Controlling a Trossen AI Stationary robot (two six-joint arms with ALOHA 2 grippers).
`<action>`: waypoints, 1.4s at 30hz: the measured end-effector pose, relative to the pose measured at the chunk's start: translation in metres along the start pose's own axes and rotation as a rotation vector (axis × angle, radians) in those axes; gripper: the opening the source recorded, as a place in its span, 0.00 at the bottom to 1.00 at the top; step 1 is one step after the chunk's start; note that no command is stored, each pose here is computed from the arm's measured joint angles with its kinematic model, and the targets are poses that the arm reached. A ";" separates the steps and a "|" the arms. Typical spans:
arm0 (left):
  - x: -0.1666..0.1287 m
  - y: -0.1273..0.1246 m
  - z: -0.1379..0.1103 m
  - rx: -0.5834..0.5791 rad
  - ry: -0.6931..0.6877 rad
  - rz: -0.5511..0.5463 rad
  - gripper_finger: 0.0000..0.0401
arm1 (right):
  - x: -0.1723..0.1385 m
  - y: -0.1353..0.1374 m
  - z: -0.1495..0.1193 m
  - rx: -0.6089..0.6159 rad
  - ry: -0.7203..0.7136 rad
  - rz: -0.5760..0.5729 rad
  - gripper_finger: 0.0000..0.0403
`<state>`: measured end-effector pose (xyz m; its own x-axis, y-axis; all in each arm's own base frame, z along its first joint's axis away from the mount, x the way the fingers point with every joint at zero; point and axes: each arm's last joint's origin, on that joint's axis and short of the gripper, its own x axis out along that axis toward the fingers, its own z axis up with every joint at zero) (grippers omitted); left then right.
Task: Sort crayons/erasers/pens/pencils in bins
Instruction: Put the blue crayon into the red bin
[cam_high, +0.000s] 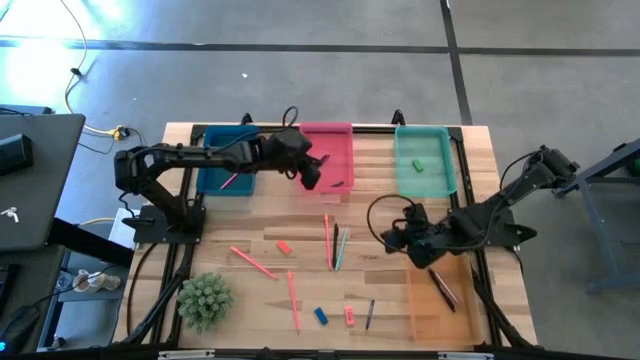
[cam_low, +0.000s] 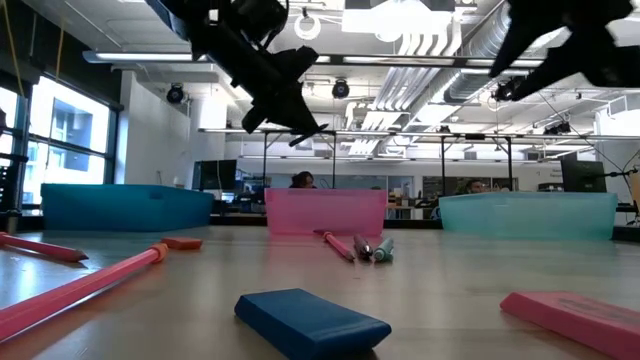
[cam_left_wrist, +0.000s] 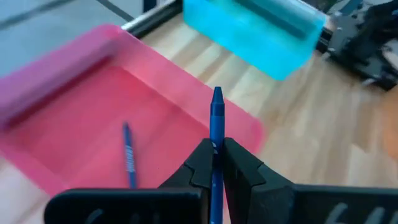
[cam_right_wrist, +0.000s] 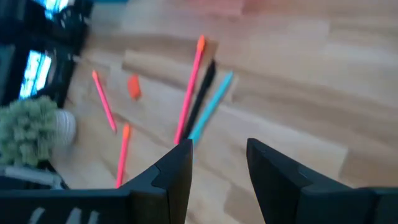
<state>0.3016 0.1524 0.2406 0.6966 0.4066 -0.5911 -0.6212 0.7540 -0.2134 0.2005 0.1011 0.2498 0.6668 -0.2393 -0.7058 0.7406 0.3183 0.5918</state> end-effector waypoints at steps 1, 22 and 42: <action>0.000 0.004 0.001 0.012 -0.002 0.010 0.01 | 0.002 0.001 0.004 0.001 -0.021 0.002 0.36; 0.039 0.031 -0.008 0.008 0.027 0.049 0.01 | 0.030 0.001 0.062 -0.071 -0.189 -0.090 0.36; 0.071 0.027 -0.037 -0.104 0.119 0.120 0.01 | 0.033 -0.003 0.070 -0.163 -0.184 -0.141 0.36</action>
<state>0.3210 0.1825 0.1641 0.5723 0.4218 -0.7032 -0.7349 0.6443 -0.2117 0.2256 0.0284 0.2519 0.5727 -0.4500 -0.6852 0.8142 0.4098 0.4114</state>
